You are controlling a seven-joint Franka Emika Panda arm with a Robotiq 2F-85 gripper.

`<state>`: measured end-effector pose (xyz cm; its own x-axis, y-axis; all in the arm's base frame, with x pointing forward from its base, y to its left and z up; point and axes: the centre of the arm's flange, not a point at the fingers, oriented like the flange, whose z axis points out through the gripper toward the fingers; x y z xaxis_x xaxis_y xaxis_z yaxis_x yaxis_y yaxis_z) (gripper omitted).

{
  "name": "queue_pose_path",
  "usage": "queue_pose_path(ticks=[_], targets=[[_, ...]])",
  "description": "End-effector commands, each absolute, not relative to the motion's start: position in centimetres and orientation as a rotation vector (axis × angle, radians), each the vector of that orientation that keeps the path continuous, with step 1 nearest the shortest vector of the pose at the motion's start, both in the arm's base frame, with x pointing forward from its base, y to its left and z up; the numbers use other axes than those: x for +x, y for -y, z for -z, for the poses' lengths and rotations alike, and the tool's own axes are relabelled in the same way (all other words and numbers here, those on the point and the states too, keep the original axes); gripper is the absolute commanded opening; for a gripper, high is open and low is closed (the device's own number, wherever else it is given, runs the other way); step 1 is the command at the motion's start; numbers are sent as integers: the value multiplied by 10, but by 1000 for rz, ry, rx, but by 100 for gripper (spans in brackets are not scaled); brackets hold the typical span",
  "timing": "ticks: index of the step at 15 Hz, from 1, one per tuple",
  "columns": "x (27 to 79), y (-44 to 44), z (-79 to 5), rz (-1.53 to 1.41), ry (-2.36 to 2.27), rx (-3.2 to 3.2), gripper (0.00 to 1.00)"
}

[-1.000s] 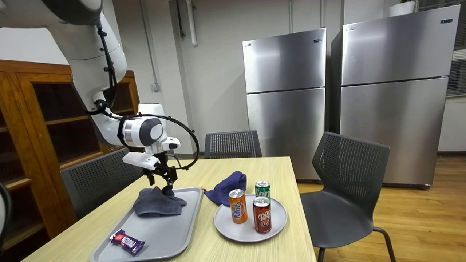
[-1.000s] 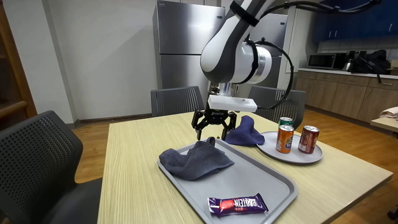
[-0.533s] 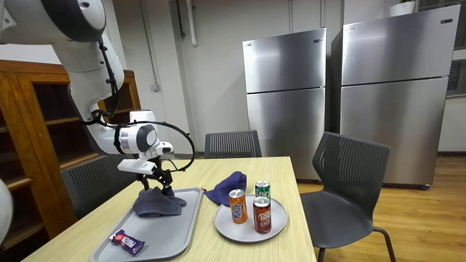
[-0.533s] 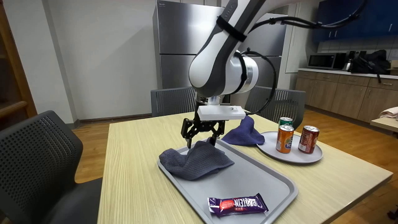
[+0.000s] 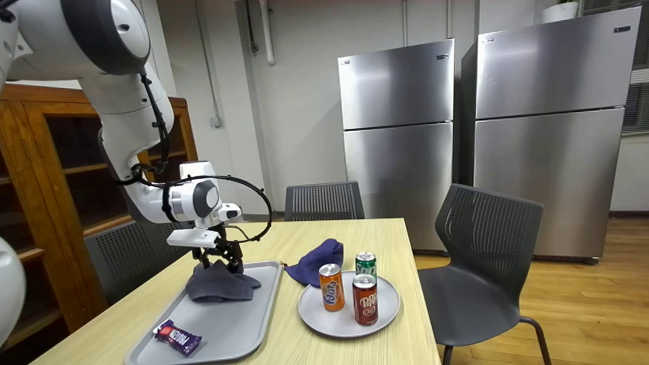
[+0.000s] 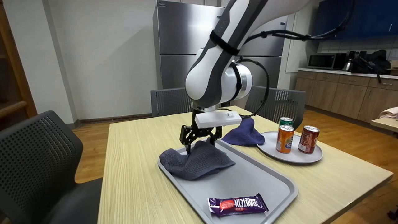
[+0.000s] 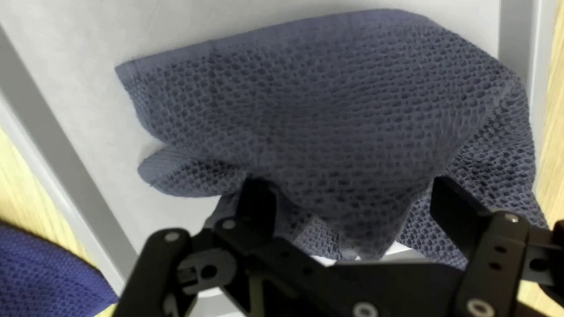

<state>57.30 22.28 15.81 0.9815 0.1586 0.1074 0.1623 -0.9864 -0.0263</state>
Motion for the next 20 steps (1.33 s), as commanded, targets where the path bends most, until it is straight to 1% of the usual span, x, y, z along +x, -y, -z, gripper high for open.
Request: queue_pose_path(ticks=[1,11,12,13,20], targets=[[584,-220,-147,166,234,-3144,100],[578,-211,-129,137,234,-3157,100],[578,-211,-128,139,233,-3157,75],[578,-211,-128,138,232,-3156,74],[575,-212,-128,105,188,-3157,20]])
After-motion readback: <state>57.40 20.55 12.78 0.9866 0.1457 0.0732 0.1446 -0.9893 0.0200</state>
